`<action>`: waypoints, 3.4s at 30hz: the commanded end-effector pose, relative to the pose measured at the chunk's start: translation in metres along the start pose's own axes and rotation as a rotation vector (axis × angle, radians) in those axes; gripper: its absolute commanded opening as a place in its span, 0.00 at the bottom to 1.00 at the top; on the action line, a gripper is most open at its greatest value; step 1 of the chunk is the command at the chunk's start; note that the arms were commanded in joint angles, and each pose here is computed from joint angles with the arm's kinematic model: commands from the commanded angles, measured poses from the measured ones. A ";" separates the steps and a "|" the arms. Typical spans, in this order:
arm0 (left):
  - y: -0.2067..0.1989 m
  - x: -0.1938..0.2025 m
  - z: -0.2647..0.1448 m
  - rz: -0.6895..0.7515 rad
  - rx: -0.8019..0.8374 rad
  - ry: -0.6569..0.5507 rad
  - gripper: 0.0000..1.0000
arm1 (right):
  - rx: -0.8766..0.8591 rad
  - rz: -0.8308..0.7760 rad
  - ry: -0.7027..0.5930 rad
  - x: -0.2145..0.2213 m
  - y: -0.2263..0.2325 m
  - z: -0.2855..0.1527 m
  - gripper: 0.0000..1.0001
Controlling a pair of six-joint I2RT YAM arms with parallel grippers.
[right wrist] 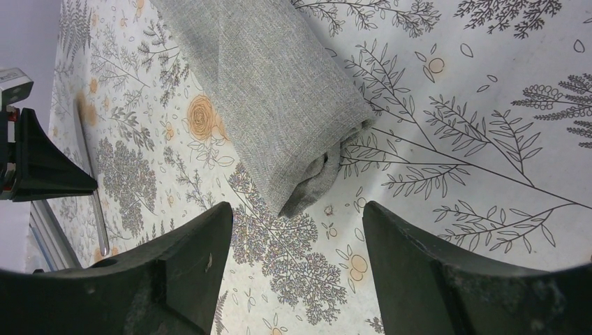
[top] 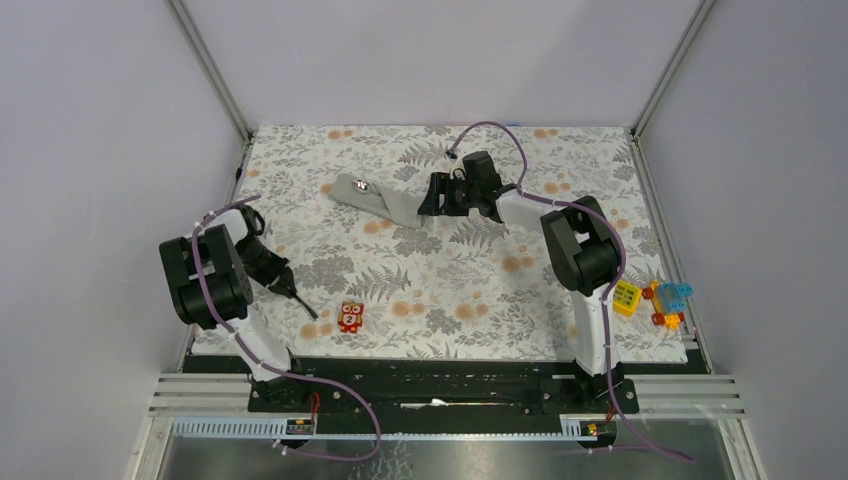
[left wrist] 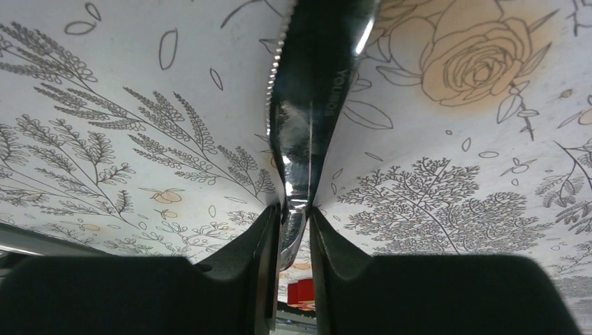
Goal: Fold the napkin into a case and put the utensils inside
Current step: Pick up the knife from the corner of the board, then insert the knife into the folded napkin.
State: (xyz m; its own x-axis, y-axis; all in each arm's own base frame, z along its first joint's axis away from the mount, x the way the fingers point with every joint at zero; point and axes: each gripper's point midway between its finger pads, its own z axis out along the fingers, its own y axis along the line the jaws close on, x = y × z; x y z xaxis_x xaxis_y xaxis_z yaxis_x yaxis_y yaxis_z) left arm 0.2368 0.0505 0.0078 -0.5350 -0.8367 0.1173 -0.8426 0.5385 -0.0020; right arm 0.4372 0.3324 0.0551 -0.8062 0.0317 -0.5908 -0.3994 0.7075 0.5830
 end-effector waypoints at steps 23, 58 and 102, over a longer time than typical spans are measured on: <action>-0.081 -0.026 -0.097 -0.070 0.357 -0.248 0.00 | 0.002 -0.050 0.019 -0.004 0.019 0.020 0.83; -0.316 -0.051 -0.096 -0.156 0.601 -0.355 0.00 | 0.104 -0.008 0.045 0.004 -0.001 0.042 0.49; -0.333 0.051 -0.062 -0.210 0.613 -0.276 0.00 | 0.077 0.001 0.067 0.010 0.002 0.052 0.32</action>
State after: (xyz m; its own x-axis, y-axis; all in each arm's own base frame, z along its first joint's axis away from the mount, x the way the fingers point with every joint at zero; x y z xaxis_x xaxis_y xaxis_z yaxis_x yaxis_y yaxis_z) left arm 0.4932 -0.1601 0.0390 -0.3304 -0.9415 -0.0661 -0.7992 0.3163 -0.5111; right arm 0.4499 0.3608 0.0192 -0.8407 -0.0031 -0.5414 -0.3480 0.7691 0.5360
